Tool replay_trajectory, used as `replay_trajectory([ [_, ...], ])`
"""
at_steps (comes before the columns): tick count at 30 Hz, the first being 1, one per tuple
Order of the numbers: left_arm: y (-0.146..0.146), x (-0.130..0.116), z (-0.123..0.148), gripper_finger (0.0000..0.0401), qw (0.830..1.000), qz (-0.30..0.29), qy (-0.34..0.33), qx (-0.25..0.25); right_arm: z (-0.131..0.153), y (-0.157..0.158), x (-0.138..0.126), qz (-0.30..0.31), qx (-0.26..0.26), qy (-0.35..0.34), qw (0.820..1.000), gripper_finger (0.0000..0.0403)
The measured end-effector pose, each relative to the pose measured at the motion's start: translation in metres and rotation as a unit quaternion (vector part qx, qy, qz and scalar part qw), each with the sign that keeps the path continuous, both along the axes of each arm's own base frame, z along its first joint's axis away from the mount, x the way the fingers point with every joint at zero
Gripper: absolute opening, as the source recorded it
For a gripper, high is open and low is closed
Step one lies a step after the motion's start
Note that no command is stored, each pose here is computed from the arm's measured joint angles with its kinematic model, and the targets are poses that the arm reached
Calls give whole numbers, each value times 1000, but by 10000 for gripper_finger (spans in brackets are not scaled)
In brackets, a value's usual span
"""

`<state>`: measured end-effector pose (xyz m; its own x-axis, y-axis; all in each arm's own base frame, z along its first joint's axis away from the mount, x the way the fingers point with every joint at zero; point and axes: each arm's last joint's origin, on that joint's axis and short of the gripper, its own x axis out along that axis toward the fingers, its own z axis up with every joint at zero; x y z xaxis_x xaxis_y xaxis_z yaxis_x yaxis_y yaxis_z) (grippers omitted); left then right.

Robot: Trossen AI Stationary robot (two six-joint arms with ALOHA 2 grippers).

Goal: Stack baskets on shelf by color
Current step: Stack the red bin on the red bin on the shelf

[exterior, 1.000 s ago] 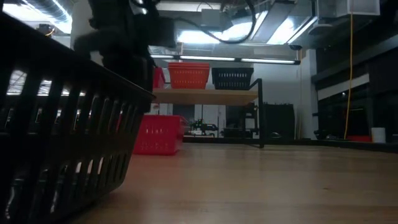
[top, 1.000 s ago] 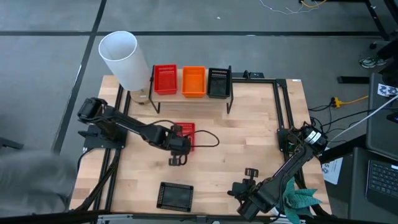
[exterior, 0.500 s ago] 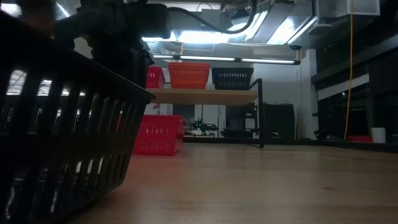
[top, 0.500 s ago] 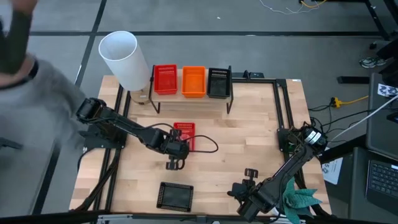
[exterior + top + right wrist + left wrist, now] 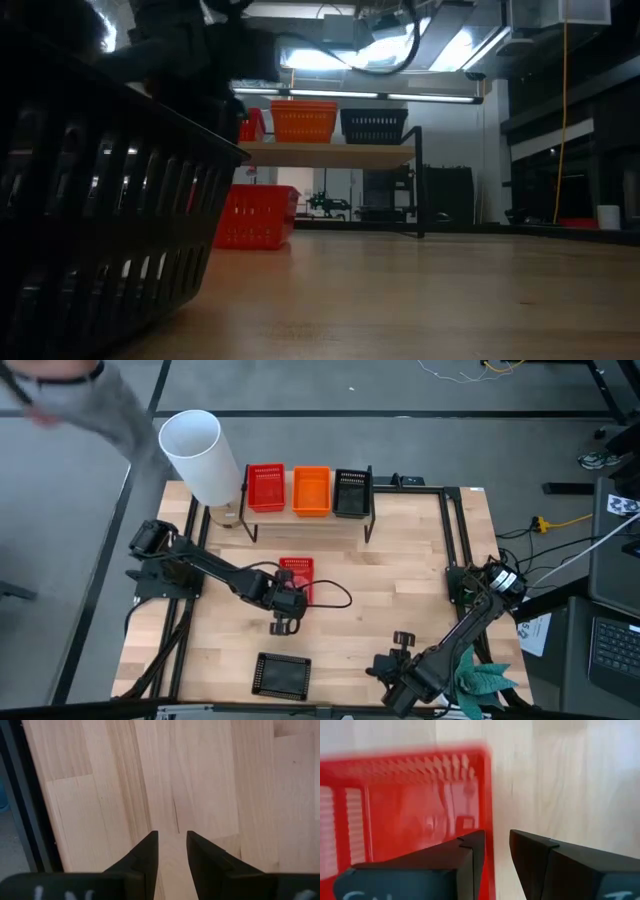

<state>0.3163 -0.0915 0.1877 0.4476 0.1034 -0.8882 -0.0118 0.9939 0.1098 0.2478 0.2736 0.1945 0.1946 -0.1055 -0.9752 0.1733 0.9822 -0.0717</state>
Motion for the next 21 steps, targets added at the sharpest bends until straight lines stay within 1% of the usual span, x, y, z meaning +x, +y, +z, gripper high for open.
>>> replay_trajectory([
  [11,-1,12,-32,82,1000,12,27,11,0,5,-2,5,9,-8,1000,101],
  [13,-1,12,-36,76,999,17,31,14,0,5,-1,5,11,-10,1000,101],
  [15,-1,12,-36,56,999,26,26,24,0,5,-1,5,12,-11,1000,101],
  [17,-4,11,-35,21,999,40,18,33,0,5,-1,5,13,-12,1000,101],
  [18,-5,9,-32,11,999,41,15,31,0,5,-1,5,13,-12,1000,101],
  [21,-13,5,-11,3,999,28,-10,17,0,5,-1,6,13,-12,1000,101],
])
